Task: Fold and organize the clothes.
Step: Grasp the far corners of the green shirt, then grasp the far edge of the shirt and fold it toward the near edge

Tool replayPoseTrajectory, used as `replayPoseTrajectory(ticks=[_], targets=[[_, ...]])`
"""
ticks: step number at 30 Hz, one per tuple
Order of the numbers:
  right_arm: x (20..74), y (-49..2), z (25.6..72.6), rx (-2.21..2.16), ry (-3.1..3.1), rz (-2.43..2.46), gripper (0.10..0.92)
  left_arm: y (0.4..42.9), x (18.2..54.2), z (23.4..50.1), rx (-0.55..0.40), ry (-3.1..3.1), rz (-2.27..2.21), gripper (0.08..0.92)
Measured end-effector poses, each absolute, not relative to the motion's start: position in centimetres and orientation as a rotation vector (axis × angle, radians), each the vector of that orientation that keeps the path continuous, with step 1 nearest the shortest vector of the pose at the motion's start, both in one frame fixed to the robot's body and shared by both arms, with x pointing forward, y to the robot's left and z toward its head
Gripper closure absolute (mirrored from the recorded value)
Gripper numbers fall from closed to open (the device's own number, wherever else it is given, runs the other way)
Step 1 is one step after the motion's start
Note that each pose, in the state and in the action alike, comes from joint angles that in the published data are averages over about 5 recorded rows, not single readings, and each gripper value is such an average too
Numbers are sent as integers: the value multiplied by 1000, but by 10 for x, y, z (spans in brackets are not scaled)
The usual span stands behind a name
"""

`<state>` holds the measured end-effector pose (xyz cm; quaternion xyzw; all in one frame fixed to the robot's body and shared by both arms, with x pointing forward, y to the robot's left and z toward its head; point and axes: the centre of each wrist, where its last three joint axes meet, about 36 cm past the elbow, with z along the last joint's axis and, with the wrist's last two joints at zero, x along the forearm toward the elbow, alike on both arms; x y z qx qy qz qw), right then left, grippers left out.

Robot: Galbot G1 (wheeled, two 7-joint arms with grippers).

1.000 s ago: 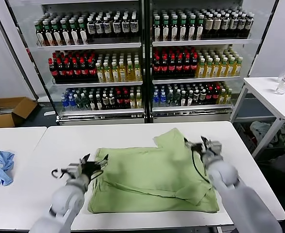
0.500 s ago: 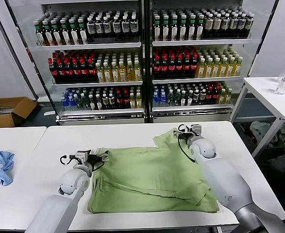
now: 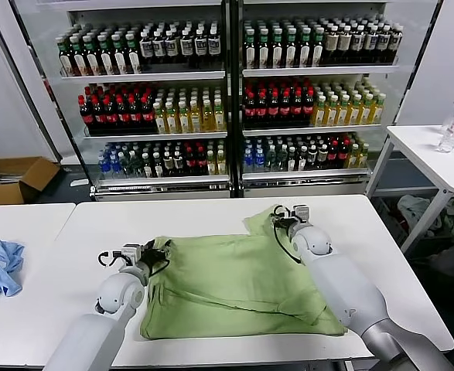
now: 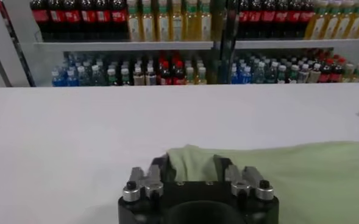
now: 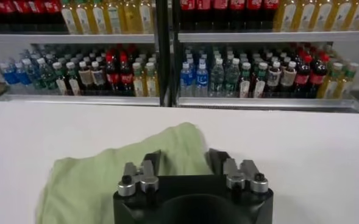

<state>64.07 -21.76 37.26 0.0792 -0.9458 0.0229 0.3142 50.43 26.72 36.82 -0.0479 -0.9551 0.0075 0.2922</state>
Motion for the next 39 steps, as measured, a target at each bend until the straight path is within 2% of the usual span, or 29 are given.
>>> replayPoseTrajectory(ticks=[6, 9, 17, 24, 39], targets=[[637, -222, 369, 207, -2523, 59, 844, 272, 501, 368, -160, -2553, 84, 861], [633, -223, 371, 207, -2554, 50, 903, 275, 500, 369, -177, -2562, 122, 906], [617, -229, 394, 222, -2646, 4, 915, 286, 493, 379, -208, -2592, 228, 911], [588, -239, 417, 244, -2726, -46, 915, 294, 480, 398, -237, -2629, 301, 911], [473, -270, 443, 240, -2798, -122, 915, 295, 425, 426, -303, -2643, 354, 911]])
